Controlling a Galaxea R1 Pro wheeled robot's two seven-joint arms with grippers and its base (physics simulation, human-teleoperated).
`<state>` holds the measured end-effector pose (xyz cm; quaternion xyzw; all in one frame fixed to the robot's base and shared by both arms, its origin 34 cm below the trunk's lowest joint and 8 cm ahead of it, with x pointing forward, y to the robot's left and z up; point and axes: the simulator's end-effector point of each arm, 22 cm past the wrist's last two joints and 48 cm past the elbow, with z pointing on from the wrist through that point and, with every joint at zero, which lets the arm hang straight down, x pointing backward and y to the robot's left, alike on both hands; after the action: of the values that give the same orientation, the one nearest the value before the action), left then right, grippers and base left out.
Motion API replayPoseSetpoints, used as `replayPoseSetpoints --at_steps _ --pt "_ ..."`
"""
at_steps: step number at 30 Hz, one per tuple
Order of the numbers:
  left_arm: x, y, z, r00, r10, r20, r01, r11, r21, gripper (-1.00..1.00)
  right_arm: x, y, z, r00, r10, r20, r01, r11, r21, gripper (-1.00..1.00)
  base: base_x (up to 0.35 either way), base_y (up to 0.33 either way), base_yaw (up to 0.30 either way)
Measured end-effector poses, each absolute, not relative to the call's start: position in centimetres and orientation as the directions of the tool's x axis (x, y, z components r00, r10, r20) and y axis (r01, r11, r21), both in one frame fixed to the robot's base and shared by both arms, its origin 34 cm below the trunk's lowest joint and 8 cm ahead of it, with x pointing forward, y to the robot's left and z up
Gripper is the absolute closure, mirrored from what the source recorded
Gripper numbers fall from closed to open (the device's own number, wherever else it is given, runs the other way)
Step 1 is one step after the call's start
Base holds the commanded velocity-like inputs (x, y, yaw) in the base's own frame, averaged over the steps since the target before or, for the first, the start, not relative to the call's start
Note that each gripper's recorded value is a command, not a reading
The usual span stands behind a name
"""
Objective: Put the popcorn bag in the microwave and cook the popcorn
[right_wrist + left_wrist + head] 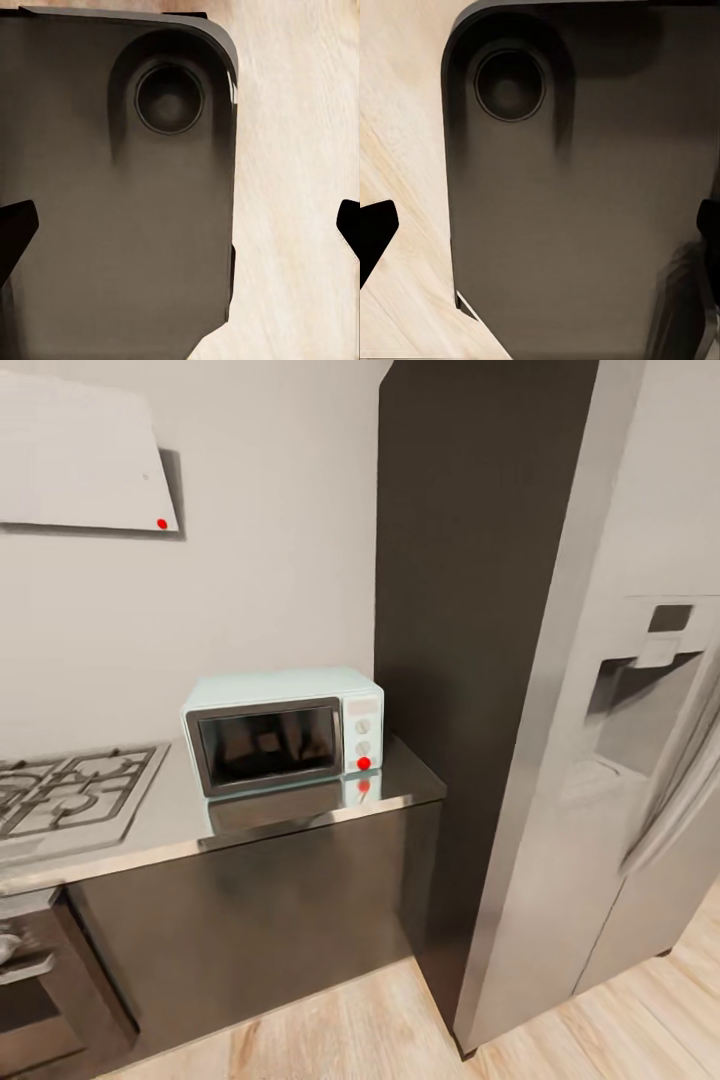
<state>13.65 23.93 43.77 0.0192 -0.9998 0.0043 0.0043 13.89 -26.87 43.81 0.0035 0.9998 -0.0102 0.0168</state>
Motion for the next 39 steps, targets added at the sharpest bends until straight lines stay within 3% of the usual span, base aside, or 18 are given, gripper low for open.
replayPoseSetpoints --at_steps 33,39 --pt "13.68 23.84 43.77 -0.999 -0.032 0.007 -0.032 0.999 -0.011 -1.0 13.92 -26.87 43.81 -0.999 0.007 -0.035 0.007 1.0 -0.021 -1.0 0.0 0.0 0.275" --pt "13.65 23.85 43.77 -0.999 -0.033 0.008 -0.033 0.999 -0.01 -1.0 13.91 -26.95 43.82 -0.999 0.003 -0.035 0.004 1.0 -0.021 -1.0 0.125 -0.095 0.071"
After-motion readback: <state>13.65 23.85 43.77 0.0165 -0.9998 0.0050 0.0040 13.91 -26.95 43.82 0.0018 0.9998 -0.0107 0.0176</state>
